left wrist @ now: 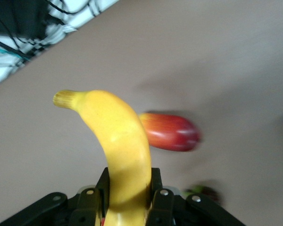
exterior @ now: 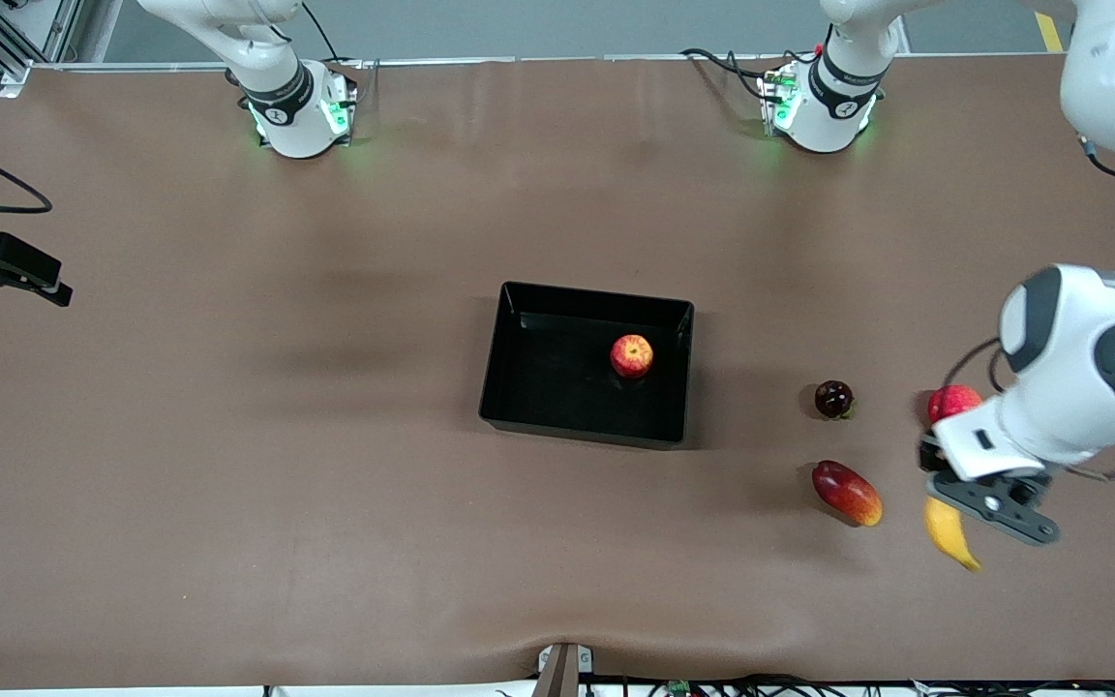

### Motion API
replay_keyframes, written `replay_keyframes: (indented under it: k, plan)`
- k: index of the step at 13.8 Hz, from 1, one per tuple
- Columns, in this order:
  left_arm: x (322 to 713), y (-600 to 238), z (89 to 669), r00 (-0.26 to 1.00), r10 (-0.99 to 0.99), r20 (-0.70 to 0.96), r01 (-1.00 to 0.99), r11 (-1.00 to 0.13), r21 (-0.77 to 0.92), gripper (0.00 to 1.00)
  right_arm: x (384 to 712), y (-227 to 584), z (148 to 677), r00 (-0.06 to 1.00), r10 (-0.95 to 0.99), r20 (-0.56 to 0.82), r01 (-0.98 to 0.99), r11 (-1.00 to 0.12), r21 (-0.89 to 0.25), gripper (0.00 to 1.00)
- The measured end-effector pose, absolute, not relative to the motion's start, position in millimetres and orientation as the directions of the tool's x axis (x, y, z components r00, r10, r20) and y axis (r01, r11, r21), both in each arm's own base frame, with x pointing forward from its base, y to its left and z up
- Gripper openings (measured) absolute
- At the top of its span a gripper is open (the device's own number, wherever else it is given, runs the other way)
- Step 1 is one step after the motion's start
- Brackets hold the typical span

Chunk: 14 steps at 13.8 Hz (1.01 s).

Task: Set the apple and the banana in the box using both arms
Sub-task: 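Lift the banana and carry it over the tray with the left gripper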

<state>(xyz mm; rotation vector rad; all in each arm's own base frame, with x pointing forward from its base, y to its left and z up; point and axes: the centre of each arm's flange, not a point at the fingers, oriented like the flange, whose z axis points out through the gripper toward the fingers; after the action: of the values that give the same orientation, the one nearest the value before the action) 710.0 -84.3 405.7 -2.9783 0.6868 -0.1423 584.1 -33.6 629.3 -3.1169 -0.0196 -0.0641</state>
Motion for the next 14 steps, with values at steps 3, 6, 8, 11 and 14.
replay_keyframes:
  k: [3,6,8,11,14]
  plan:
    - [674.0,-179.3,423.2,0.947,-0.319,0.034,-0.318,-0.948,-0.013,0.36,583.3,-53.4,632.5,0.998,-0.023,0.053,-0.022,-0.999,-0.025,1.0]
    - [638.7,-269.1,420.9,0.969,-0.244,0.027,-0.245,-0.97,0.012,0.36,581.1,-74.1,640.8,0.995,-0.067,0.074,-0.062,-0.995,-0.074,1.0]
    - [611.6,-333.2,417.4,0.977,-0.203,0.056,-0.206,-0.978,0.04,0.36,581.0,-75.5,642.6,0.995,-0.07,0.078,-0.064,-0.995,-0.079,1.0]
    - [570.0,-418.3,406.1,0.98,-0.157,0.121,-0.168,-0.982,0.082,0.36,581.3,-70.4,641.3,0.996,-0.061,0.07,-0.055,-0.995,-0.08,1.0]
    - [538.0,-472.9,371.4,0.969,-0.135,0.207,-0.154,-0.985,0.081,0.36,582.1,-62.4,634.2,0.998,-0.046,0.047,-0.042,-0.996,-0.08,1.0]
